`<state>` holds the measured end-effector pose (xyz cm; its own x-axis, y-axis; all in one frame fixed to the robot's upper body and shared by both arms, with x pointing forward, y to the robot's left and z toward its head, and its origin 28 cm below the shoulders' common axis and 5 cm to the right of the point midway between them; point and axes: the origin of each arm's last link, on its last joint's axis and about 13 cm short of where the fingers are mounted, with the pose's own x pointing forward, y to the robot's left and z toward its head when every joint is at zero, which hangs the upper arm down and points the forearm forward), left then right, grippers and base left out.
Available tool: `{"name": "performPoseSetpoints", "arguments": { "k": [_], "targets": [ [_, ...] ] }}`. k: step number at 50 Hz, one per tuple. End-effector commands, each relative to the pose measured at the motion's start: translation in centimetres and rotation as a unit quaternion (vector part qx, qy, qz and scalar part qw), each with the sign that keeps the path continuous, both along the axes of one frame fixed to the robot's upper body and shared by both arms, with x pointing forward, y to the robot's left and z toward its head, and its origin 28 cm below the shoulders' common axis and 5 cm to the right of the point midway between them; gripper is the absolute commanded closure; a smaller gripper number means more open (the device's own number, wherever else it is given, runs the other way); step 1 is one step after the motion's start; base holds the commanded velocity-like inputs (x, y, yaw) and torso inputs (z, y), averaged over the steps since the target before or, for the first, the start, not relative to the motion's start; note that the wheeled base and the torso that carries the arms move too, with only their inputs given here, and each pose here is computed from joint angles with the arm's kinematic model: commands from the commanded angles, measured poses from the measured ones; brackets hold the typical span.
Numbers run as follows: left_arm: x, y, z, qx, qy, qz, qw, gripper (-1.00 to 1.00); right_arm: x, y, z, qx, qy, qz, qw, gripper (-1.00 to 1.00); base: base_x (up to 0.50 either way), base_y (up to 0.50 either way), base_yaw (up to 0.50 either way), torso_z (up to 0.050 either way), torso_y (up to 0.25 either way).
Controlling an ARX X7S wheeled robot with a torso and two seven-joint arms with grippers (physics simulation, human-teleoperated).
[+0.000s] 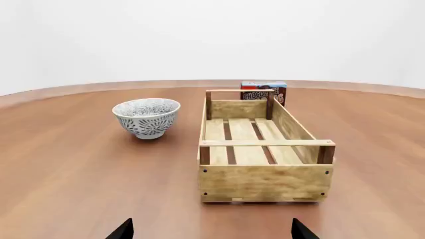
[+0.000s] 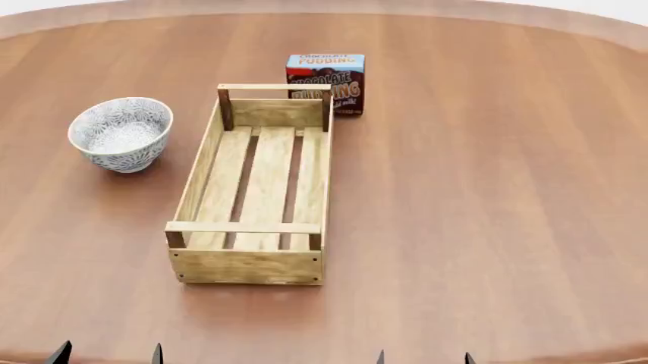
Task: Pick up the bowl on the left and put it in the tray.
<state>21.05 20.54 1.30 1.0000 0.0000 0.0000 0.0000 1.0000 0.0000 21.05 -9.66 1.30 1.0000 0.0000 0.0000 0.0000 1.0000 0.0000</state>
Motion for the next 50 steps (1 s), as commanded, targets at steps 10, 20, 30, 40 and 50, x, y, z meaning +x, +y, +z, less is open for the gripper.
{"name": "performPoseSetpoints", "arguments": {
  "k": [10, 20, 30, 40, 50],
  "targets": [
    [0.2, 0.0, -0.1, 0.013, 0.002, 0.005, 1.000, -1.00, 0.0, 0.1, -0.1, 0.001, 0.006, -0.002, 1.000, -1.00, 0.00, 0.00, 0.00, 0.000, 0.000],
    [0.5, 0.2, 0.0, 0.029, -0.005, 0.033, 0.999, -1.00, 0.0, 0.0, 0.8, 0.005, -0.009, -0.011, 1.000, -1.00, 0.00, 0.00, 0.00, 0.000, 0.000],
    [0.0, 0.0, 3.4, 0.058, -0.063, 0.035, 0.996, -1.00, -0.4, -0.2, 4.7, 0.012, -0.068, -0.020, 0.997, -1.00, 0.00, 0.00, 0.00, 0.000, 0.000],
    [-1.3, -0.1, 8.0, 0.043, -0.122, 0.031, 0.991, -1.00, -1.6, -0.3, 9.5, 0.006, -0.139, -0.020, 0.990, -1.00, 0.00, 0.00, 0.00, 0.000, 0.000],
    [-2.3, 0.1, 11.1, 0.043, -0.163, 0.034, 0.985, -1.00, -3.2, -0.3, 13.6, 0.004, -0.197, -0.021, 0.980, -1.00, 0.00, 0.00, 0.00, 0.000, 0.000]
  ]
}}
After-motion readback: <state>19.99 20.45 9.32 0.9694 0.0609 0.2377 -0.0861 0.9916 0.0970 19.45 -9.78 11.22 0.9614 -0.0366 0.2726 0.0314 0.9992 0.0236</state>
